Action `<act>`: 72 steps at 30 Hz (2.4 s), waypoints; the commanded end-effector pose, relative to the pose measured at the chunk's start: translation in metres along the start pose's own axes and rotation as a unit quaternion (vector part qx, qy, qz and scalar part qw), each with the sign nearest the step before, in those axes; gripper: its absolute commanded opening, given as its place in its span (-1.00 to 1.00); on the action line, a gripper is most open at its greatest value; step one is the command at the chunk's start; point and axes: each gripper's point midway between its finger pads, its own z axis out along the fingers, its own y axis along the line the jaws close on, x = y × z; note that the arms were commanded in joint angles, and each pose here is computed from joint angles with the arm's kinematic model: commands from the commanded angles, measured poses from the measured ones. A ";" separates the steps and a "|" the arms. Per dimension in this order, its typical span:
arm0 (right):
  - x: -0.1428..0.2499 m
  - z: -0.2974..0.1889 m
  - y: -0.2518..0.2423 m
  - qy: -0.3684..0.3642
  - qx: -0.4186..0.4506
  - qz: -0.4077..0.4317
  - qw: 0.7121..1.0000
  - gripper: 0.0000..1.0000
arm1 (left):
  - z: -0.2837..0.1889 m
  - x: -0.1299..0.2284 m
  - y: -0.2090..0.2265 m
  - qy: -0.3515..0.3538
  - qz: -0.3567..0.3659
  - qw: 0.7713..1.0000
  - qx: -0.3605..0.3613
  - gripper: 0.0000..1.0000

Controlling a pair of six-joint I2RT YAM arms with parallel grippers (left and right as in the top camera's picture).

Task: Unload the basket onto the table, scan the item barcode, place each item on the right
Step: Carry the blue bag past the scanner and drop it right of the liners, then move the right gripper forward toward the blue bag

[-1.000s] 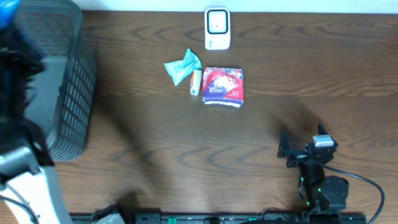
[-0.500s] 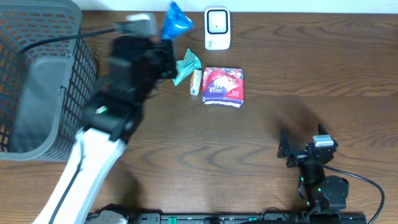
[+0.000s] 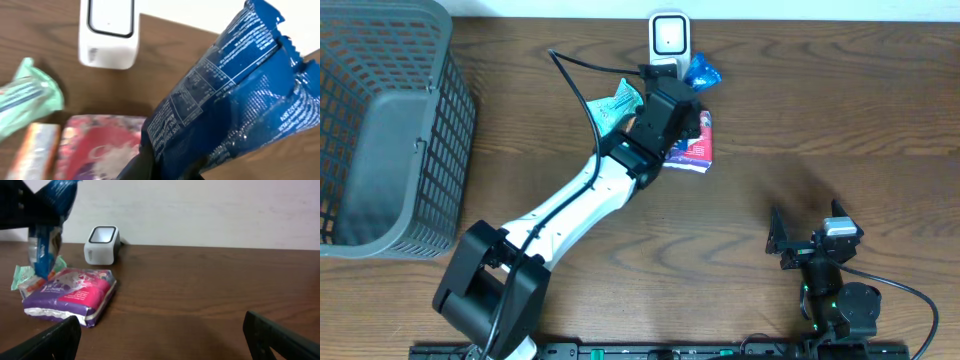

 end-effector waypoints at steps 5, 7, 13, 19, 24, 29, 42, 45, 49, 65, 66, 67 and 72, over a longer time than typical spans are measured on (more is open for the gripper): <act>0.001 0.000 -0.001 0.000 0.002 0.005 1.000 0.98 | -0.003 -0.011 -0.013 -0.026 -0.113 0.993 0.010 -0.86; 0.001 0.000 -0.001 0.000 0.002 0.005 1.000 0.99 | 0.000 -0.010 -0.021 -0.030 -0.162 0.986 0.024 -0.86; 0.001 0.000 -0.001 0.000 0.002 0.005 1.000 0.98 | 0.015 0.011 -0.046 -0.022 -0.224 0.973 0.056 -0.85; 0.001 0.000 -0.001 0.000 0.002 0.005 1.000 0.99 | 0.033 0.032 -0.050 -0.012 -0.217 0.974 0.059 -0.49; 0.001 0.000 -0.001 0.000 0.002 0.005 1.000 0.99 | 0.033 0.030 -0.053 -0.019 -0.147 0.987 0.064 0.04; 0.001 0.000 -0.001 0.000 0.002 0.005 1.000 0.99 | -0.009 -0.013 -0.072 -0.067 -0.050 0.992 0.094 0.06; 0.001 0.000 -0.001 0.000 0.002 0.005 1.000 0.98 | -0.170 -0.046 0.092 0.023 0.068 0.984 -0.166 0.72; 0.001 0.000 -0.001 0.000 0.002 0.005 1.000 0.98 | -0.197 -0.041 0.131 0.047 0.054 0.973 -0.221 0.79; 0.001 0.000 -0.001 0.000 0.002 0.005 1.000 0.99 | -0.216 -0.037 0.181 0.071 0.011 0.952 -0.297 0.98; -0.040 -0.008 0.040 -0.070 -0.127 0.102 0.984 0.99 | -0.208 -0.021 0.220 0.124 -0.077 0.935 -0.323 0.96; -0.042 -0.012 0.053 -0.066 -0.166 0.123 0.976 0.99 | -0.208 -0.021 0.220 0.124 -0.077 0.935 -0.323 0.96; -0.048 -0.016 0.060 -0.071 -0.192 0.143 0.968 0.99 | -0.208 -0.020 0.220 0.125 -0.077 0.935 -0.323 0.96; -0.112 -0.039 0.058 -0.195 -0.216 0.184 0.939 0.98 | -0.208 -0.021 0.220 0.124 -0.077 0.935 -0.323 0.96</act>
